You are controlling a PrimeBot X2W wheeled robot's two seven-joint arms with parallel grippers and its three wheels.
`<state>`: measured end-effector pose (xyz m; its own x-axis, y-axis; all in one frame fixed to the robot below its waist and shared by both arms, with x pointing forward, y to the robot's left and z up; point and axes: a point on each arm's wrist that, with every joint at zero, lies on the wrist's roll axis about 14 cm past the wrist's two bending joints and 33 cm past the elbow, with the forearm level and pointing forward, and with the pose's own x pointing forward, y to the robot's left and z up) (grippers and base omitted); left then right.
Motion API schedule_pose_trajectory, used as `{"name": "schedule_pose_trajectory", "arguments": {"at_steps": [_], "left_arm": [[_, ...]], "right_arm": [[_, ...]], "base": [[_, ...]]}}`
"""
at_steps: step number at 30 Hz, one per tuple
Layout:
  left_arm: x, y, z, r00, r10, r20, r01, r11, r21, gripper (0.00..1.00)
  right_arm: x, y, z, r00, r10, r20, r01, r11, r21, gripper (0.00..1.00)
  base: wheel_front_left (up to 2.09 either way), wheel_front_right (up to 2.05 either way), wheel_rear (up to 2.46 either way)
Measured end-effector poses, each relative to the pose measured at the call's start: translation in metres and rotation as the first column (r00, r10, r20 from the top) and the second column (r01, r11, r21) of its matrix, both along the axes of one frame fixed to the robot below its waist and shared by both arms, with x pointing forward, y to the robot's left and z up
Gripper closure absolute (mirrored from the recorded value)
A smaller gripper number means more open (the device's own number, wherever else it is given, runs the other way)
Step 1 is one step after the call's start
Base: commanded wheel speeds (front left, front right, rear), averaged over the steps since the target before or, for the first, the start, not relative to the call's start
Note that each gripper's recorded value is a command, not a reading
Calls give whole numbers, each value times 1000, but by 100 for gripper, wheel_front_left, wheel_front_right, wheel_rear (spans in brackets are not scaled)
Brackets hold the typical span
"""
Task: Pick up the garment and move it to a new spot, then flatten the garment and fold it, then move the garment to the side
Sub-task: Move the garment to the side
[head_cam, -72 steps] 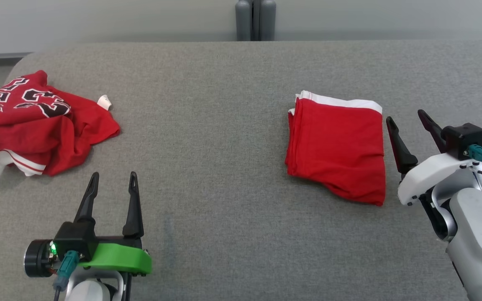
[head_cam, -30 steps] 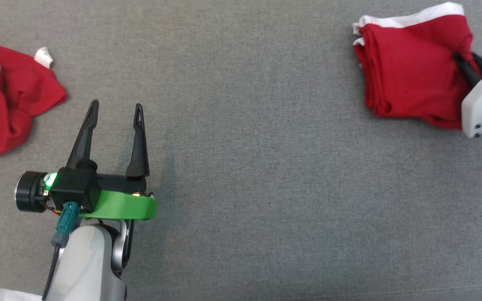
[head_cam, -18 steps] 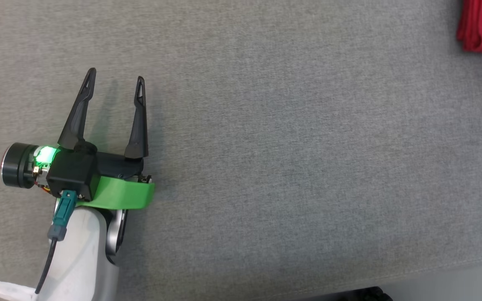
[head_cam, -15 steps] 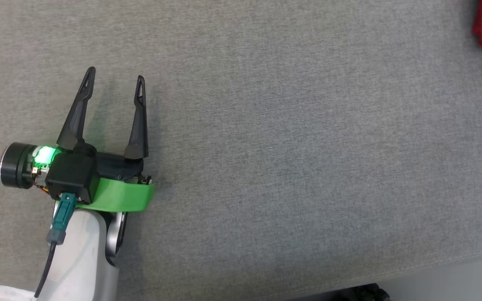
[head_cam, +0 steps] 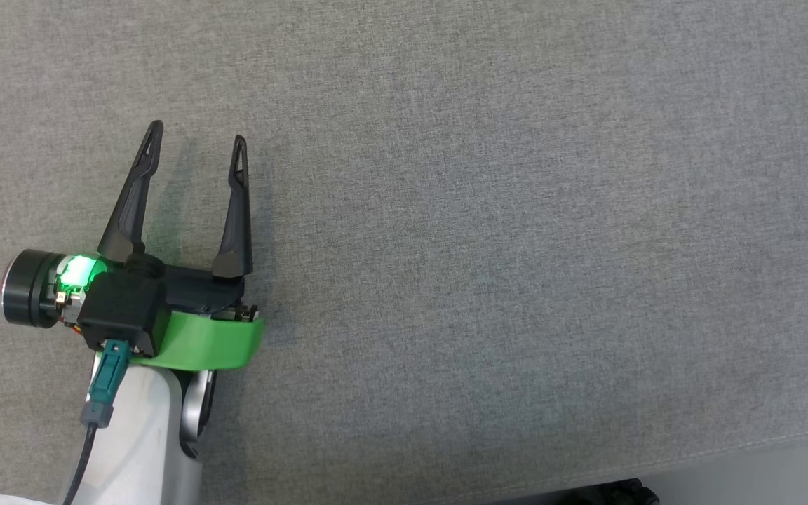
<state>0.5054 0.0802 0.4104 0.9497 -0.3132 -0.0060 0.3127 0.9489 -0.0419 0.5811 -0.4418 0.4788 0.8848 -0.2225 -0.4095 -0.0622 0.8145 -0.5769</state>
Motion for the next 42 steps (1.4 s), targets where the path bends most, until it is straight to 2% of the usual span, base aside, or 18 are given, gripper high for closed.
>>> {"name": "schedule_pose_trajectory", "arguments": {"at_steps": [10,16,20,26,28,33,42], "left_arm": [[-4,8,6,1000,30,-1,-30,1000,-4,0],[-12,20,16,997,75,-3,-75,997,-11,0],[-22,35,24,992,126,-6,-126,992,-11,0],[-45,56,40,982,188,-5,-188,982,-11,0],[-54,63,46,978,207,0,-207,978,-14,0],[-73,76,59,970,243,11,-243,970,-18,0],[-98,93,76,957,288,39,-287,958,-22,0]], "right_arm": [[5,4,14,997,19,72,-19,1000,-10,0],[13,29,41,980,68,187,-78,996,49,0],[15,63,61,954,114,278,-155,979,131,0],[-3,113,84,901,185,392,-283,936,209,0],[-15,134,88,879,204,432,-331,912,241,0],[-47,169,79,853,215,476,-391,867,309,0],[-101,222,76,808,135,574,-451,769,454,0]], "base": [[0,0,0],[0,0,0],[0,0,0],[0,0,0],[0,0,0],[0,0,0],[0,0,0]]}}
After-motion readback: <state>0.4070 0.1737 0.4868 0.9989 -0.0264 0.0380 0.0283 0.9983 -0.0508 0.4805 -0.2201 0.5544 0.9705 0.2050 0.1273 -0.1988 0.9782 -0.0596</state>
